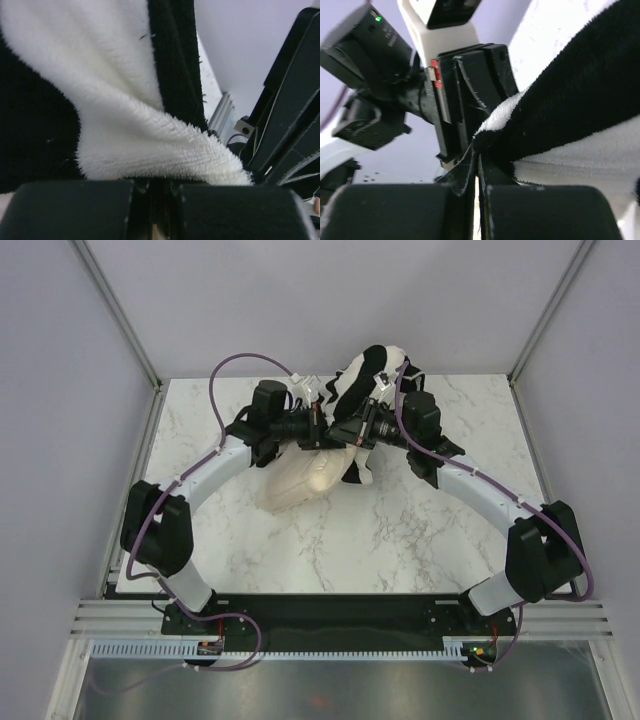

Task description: Put the pillow into the pillowcase

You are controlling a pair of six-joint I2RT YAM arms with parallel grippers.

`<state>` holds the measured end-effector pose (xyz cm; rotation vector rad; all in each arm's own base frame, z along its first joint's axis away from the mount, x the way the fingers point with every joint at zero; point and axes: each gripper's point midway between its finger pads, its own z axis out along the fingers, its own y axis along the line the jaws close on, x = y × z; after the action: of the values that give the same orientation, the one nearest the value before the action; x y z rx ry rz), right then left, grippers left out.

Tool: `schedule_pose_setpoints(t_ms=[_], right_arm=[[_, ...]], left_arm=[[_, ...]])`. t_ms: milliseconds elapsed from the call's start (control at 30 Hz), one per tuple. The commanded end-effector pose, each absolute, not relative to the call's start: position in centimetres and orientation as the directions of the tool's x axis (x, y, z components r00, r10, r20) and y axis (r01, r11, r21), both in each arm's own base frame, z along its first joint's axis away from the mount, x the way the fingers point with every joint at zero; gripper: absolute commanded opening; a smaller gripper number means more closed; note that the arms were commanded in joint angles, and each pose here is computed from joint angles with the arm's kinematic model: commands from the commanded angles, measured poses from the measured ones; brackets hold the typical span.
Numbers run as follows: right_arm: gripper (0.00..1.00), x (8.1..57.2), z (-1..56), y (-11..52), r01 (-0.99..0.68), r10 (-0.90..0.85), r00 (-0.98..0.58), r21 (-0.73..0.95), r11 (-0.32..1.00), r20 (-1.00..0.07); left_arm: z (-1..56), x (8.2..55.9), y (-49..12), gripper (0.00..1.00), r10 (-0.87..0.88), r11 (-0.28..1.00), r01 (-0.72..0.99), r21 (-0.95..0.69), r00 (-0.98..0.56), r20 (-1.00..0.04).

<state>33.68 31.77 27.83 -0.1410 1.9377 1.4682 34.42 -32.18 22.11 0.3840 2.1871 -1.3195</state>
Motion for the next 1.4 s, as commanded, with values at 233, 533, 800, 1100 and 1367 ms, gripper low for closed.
schedule_pose_setpoints(t_ms=[233, 533, 800, 1100, 1367], right_arm=[[0.48, 29.4, 29.1, 29.3, -0.663, 0.088, -0.672, 0.651, 0.371, -0.735], [0.98, 34.5, 16.3, 15.1, -0.381, 0.105, -0.644, 0.437, 0.815, -0.758], [0.98, 34.4, 11.6, 19.0, -0.4, 0.184, -0.663, 0.552, 0.732, -0.725], [0.78, 38.6, 12.0, 25.2, -0.501, 0.276, -0.623, 0.644, 0.578, -0.732], [0.0, 35.5, 33.3, 25.7, -0.703, 0.381, -0.561, 0.666, 0.251, -0.735]], left_arm=[[26.8, 37.5, -30.2, 0.02, -0.233, 0.348, 0.458, -0.818, -0.803, -0.549], [27.1, 36.8, -29.9, 0.02, -0.23, 0.245, 0.399, -0.883, -0.861, -0.453], [27.3, 36.3, -30.5, 0.02, -0.19, 0.194, 0.384, -0.903, -0.888, -0.419], [27.2, 36.6, -30.0, 0.02, -0.199, 0.186, 0.377, -0.907, -0.89, -0.411], [28.7, 40.0, -27.3, 0.02, -0.18, 0.432, 0.533, -0.728, -0.739, -0.649]])
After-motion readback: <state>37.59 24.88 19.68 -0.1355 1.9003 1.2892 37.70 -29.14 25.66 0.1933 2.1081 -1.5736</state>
